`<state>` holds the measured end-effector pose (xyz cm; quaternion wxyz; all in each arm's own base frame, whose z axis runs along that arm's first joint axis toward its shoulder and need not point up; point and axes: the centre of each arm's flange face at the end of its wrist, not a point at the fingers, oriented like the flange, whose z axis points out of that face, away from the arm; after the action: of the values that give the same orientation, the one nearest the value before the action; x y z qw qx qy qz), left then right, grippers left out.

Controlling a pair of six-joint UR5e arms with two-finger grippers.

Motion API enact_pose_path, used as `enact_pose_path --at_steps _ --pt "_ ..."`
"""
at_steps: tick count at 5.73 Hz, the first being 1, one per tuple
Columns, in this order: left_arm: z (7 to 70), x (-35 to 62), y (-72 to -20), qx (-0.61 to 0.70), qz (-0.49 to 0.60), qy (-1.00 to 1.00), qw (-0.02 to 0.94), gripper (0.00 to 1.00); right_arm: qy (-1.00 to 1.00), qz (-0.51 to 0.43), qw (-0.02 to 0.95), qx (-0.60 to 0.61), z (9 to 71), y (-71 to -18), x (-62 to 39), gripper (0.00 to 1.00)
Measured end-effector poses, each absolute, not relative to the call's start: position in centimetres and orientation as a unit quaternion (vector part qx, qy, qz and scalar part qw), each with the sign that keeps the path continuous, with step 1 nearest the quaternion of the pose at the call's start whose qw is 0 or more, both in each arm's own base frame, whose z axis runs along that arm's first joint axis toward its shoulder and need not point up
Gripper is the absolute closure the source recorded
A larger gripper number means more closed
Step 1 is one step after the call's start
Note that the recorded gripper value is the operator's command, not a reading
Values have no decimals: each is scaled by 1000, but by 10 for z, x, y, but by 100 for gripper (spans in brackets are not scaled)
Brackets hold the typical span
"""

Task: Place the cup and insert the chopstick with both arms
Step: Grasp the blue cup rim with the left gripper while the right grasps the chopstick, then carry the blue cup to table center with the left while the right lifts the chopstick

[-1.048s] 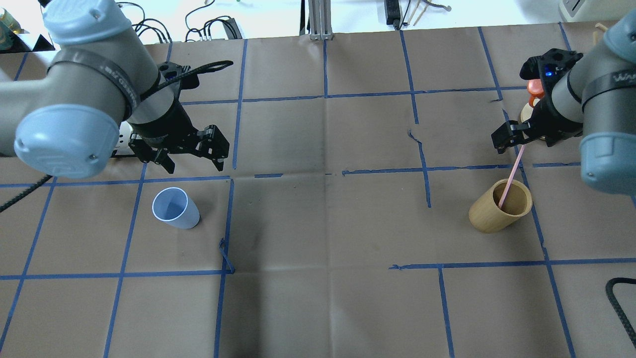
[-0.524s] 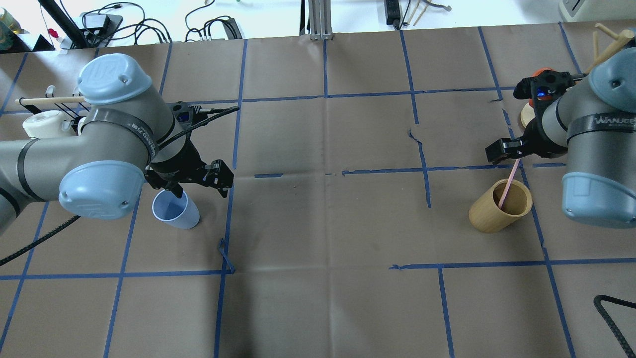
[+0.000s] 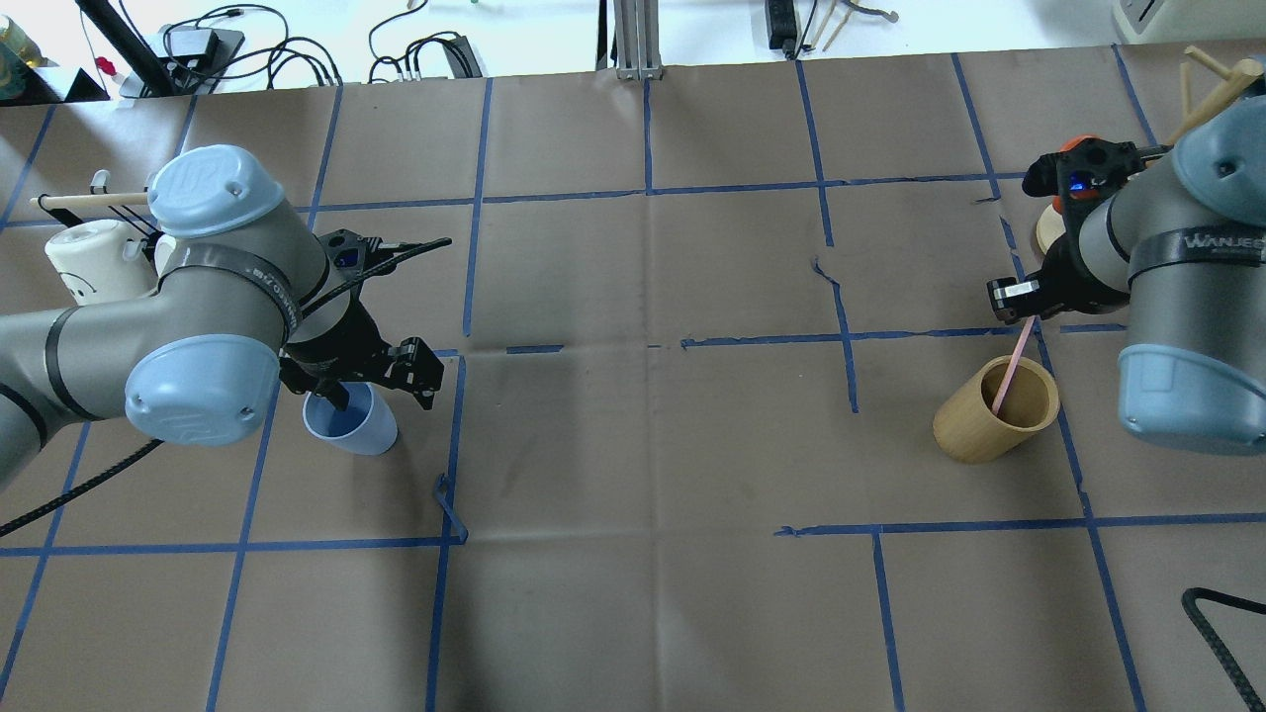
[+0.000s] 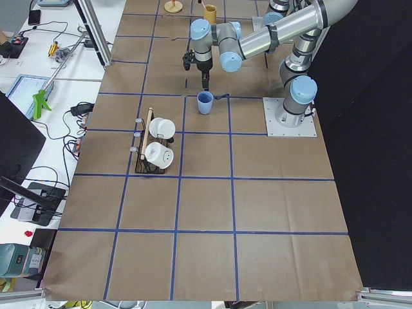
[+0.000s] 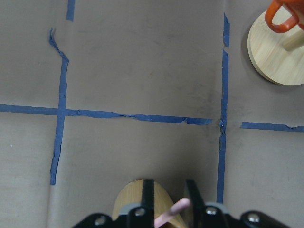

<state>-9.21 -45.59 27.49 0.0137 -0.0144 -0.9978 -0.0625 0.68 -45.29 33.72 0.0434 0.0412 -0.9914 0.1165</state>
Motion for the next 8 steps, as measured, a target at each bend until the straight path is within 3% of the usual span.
enact_pose_path --at_steps 1,2,3,4,6,8 --pt "267 -88 -456 -14 -67 -998 13 2 -991 118 43 40 339 -453 7 92" --pt "260 -83 -459 -11 -68 -998 14 24 -990 127 46 39 348 -456 6 92" --pt "252 -77 -462 -8 -69 -997 15 69 -989 137 50 38 370 -463 6 92" --pt "247 -74 -465 -8 -70 -997 17 84 -990 133 47 32 403 -473 6 92" --pt "247 -73 -467 -10 -67 -997 20 99 -996 87 22 -9 476 -491 17 92" --pt "251 -76 -474 -10 -60 -998 20 100 -998 52 10 -27 525 -524 63 92"
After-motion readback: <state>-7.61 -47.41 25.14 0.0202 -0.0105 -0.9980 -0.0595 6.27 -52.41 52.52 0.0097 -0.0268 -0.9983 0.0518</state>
